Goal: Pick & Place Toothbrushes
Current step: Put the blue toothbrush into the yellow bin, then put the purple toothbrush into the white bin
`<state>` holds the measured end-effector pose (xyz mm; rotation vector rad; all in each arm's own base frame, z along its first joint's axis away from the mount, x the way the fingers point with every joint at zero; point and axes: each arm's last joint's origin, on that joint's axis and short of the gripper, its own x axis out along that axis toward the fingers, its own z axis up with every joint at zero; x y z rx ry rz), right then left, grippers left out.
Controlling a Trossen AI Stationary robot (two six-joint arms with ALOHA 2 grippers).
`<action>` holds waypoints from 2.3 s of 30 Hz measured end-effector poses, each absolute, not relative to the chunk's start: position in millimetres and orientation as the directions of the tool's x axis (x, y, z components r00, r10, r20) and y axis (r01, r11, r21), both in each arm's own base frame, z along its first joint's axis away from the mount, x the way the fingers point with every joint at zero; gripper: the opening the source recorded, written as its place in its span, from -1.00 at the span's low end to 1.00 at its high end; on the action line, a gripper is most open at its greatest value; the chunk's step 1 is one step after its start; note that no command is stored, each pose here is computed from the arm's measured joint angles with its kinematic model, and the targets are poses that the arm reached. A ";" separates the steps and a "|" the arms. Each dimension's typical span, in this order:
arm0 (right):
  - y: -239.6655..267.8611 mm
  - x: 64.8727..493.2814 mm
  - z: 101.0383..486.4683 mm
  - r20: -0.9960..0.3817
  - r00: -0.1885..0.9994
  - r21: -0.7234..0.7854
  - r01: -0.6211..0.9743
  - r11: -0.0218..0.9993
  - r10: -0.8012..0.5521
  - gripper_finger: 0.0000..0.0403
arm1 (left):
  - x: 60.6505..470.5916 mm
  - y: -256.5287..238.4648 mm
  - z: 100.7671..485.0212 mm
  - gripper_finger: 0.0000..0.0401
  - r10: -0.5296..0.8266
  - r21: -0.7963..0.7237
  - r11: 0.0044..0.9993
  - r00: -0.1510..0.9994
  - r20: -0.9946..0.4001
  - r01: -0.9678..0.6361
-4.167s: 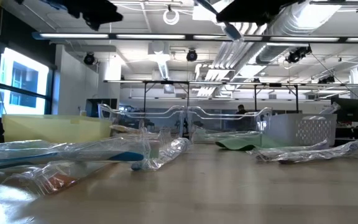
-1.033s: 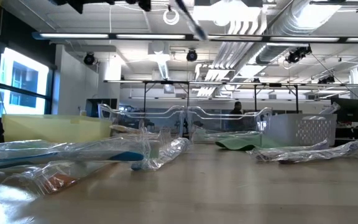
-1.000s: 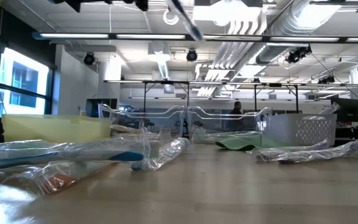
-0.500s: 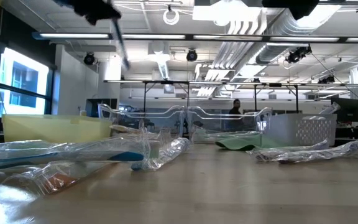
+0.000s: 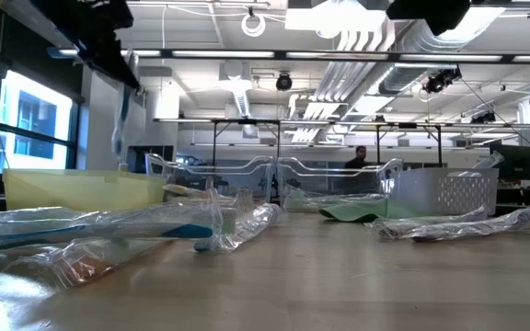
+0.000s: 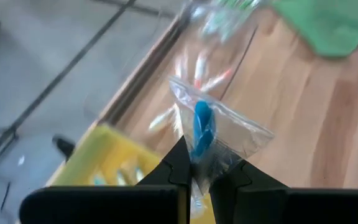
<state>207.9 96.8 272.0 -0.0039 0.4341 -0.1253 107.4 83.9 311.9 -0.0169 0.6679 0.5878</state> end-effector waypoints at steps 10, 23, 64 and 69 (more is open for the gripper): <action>101.1 215.7 260.4 -0.456 0.880 -0.063 0.118 0.991 -0.134 -0.94 | 112.4 96.7 288.2 -0.90 0.403 0.105 0.843 0.490 -0.773 -0.528; 102.0 217.4 260.6 -0.446 0.885 -0.055 0.119 0.991 -0.131 -0.95 | 135.3 116.5 263.8 -0.90 0.313 0.069 0.846 0.388 -0.867 -0.528; 101.9 217.4 260.6 -0.446 0.885 -0.055 0.119 0.991 -0.132 -0.95 | 135.0 130.3 256.9 0.10 0.548 0.377 0.683 0.097 -0.831 -0.625; 102.0 217.4 260.6 -0.446 0.885 -0.055 0.119 0.991 -0.131 -0.95 | 137.1 131.7 258.2 0.10 0.558 0.368 0.681 0.123 -0.821 -0.633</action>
